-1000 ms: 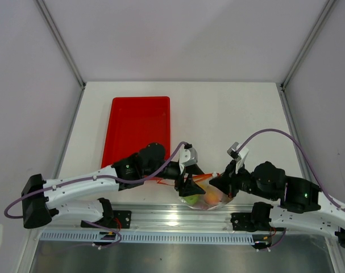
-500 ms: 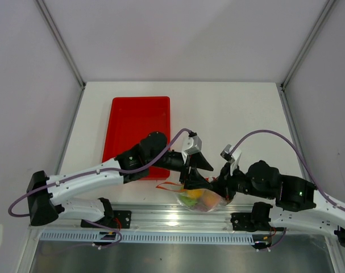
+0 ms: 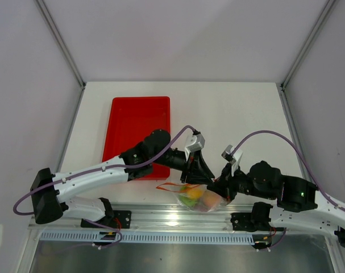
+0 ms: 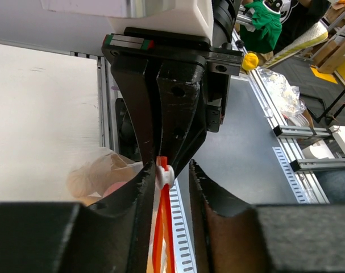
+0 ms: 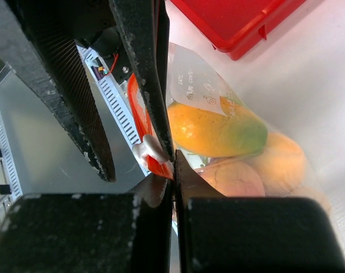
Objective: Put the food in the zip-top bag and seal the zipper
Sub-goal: Zip the zipper food storage bag at the center of the board.
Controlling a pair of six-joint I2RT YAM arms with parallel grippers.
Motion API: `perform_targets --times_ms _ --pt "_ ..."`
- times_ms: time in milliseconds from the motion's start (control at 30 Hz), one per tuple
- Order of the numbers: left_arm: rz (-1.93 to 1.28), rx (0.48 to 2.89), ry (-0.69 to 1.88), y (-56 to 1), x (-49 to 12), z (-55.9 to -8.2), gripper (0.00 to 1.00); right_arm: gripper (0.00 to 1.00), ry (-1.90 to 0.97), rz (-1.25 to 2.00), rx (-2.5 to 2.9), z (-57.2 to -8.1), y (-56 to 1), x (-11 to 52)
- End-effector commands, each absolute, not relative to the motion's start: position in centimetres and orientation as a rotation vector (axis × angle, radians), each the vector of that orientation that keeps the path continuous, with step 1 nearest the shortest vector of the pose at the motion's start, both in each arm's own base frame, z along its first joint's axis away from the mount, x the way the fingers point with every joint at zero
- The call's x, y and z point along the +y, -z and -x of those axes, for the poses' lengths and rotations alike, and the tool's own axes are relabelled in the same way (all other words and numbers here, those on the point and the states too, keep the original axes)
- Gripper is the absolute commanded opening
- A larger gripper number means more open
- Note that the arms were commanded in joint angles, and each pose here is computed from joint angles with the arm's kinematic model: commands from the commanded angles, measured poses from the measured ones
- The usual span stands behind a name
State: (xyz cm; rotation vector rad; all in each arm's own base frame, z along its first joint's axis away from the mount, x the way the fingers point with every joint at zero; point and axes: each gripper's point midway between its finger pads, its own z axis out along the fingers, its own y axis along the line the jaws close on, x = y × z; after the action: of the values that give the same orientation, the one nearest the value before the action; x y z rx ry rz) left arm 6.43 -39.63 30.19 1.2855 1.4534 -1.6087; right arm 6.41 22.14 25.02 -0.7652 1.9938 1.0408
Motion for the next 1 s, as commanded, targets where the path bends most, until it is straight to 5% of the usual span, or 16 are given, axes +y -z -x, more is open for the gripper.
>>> perform_targets --times_ms 0,133,400,667,767,967 --pt "-1.290 1.410 1.653 -31.3 -39.6 -6.2 0.31 0.00 -1.065 0.745 1.937 -6.6 -26.8 22.1" --pt "-1.305 1.435 1.661 -30.7 -39.8 -6.1 0.22 0.00 -1.065 0.740 1.935 -6.7 -27.0 22.2" --pt "-1.294 1.460 1.647 -30.0 -39.5 -6.3 0.28 0.00 -1.068 0.730 1.932 -6.7 -27.1 22.0" --pt "-1.300 1.469 1.655 -30.0 -39.4 -6.3 0.01 0.00 -1.073 0.725 1.929 -6.7 -27.2 22.1" --pt "-1.285 1.488 1.665 -30.0 -39.3 -6.4 0.01 0.00 -1.068 0.727 1.933 -6.7 -27.2 22.0" --pt "-1.277 1.491 1.676 -30.2 -38.9 -6.6 0.01 0.17 -1.036 0.738 1.935 -7.0 -27.3 21.8"
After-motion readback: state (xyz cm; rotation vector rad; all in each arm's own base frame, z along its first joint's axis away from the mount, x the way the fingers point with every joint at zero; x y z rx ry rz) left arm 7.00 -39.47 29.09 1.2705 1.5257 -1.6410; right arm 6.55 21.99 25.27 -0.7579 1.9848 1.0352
